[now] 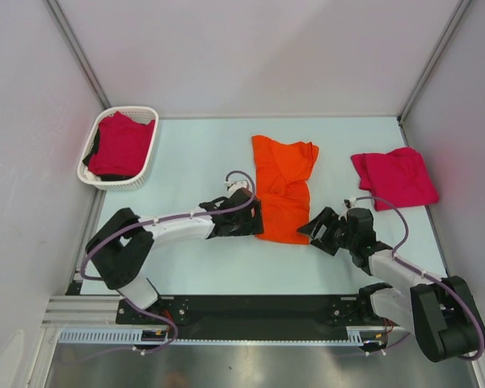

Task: Fold and stack the t-shirts
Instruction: Grab one side of the 2/3 rectangular tshirt with both arms

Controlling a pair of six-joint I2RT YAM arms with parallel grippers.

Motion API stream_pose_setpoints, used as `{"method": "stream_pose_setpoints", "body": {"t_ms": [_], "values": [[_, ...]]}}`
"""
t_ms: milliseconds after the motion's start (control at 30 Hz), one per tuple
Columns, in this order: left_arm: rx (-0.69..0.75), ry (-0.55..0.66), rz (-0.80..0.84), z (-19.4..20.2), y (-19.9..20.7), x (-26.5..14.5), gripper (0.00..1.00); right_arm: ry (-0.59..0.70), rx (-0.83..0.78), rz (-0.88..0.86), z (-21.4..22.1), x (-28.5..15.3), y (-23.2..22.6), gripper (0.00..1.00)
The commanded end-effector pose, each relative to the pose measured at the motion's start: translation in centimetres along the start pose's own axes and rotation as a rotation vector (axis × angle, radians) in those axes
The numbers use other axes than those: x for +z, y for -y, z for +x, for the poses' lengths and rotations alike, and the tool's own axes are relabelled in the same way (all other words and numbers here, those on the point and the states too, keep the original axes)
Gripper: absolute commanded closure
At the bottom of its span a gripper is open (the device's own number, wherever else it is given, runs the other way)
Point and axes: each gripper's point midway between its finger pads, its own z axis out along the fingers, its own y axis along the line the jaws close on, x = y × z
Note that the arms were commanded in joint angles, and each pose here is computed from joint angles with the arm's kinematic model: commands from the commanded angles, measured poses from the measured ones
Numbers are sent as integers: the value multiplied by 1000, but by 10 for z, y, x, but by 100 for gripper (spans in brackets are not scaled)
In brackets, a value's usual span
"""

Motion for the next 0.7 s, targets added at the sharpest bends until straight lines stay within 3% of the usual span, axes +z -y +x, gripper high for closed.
{"method": "stream_pose_setpoints", "body": {"t_ms": [0, 333, 567, 667], "values": [[-35, -46, 96, 10, 19, 11, 19, -42, 38, 147, 15, 0, 41, 15], [-7, -116, 93, 32, 28, 32, 25, -173, 53, 136, 23, 20, 43, 20], [11, -180, 21, 42, 21, 41, 67, -350, 83, 158, 35, 37, 51, 30], [13, -183, -2, 43, 16, 39, 74, -377, 76, 169, 35, 39, 51, 31]]}}
